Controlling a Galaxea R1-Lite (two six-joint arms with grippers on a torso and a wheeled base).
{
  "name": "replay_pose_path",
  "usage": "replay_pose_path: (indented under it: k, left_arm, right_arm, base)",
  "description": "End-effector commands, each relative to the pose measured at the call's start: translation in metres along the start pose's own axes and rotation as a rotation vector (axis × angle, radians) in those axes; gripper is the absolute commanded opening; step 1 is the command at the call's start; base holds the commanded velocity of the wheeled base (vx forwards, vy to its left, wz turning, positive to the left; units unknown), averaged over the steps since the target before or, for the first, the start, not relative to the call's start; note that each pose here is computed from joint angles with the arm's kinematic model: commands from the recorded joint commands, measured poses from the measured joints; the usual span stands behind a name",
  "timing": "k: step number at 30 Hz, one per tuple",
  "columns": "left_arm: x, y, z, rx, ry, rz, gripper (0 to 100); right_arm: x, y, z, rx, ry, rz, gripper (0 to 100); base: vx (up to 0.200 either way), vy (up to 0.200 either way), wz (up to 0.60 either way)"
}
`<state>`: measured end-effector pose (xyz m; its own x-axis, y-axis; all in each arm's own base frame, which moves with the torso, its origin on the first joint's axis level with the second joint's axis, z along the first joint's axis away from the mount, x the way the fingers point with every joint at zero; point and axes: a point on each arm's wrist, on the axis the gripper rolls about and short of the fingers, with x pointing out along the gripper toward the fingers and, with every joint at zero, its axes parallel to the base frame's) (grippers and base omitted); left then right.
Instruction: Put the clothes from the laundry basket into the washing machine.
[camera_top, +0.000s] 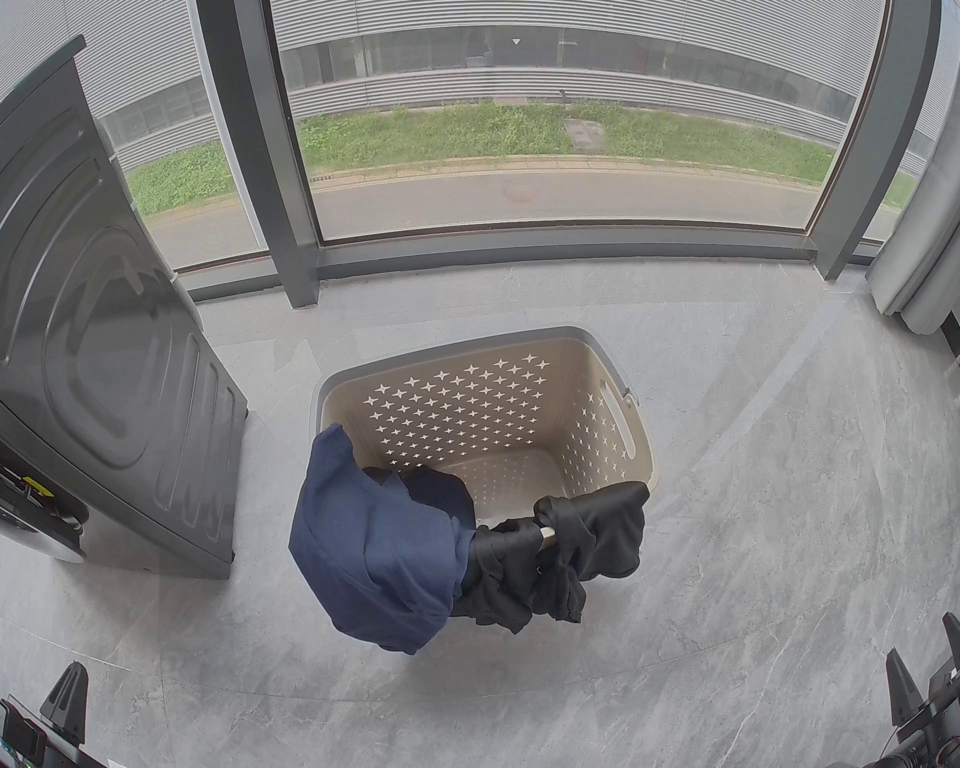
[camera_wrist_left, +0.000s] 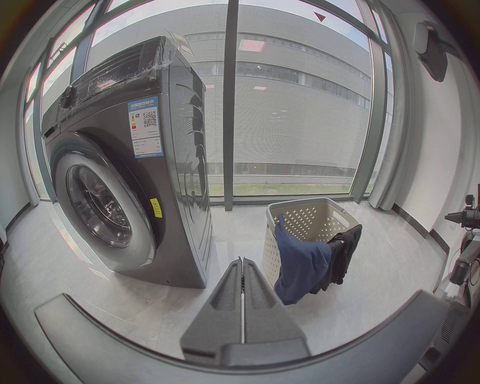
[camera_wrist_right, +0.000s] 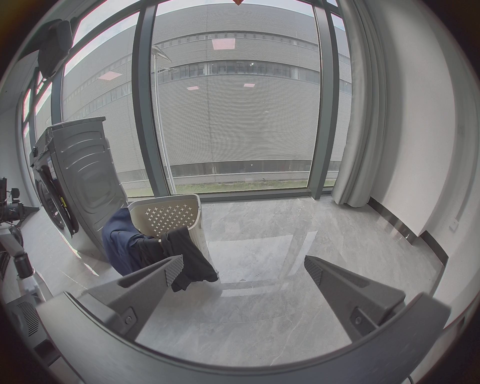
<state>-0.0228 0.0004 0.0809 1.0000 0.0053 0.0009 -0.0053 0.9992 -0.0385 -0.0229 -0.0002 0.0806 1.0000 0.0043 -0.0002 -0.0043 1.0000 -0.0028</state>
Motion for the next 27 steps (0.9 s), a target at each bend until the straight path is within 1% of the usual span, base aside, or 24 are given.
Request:
replay_pose_path:
  k: [1, 27]
  left_arm:
    - [0.0001, 0.0002, -0.0052, 0.000, 0.001, 0.001, 0]
    - [0.0001, 0.0002, -0.0052, 0.000, 0.001, 0.001, 0]
  right_arm:
    - [0.0002, 0.0000, -0.0043, 0.000, 0.003, 0.000, 100]
    - [0.0002, 0.0000, -0.0043, -0.002, 0.003, 0.000, 100]
  base:
    - [0.000, 0.200, 0.00]
    - [0.000, 0.200, 0.00]
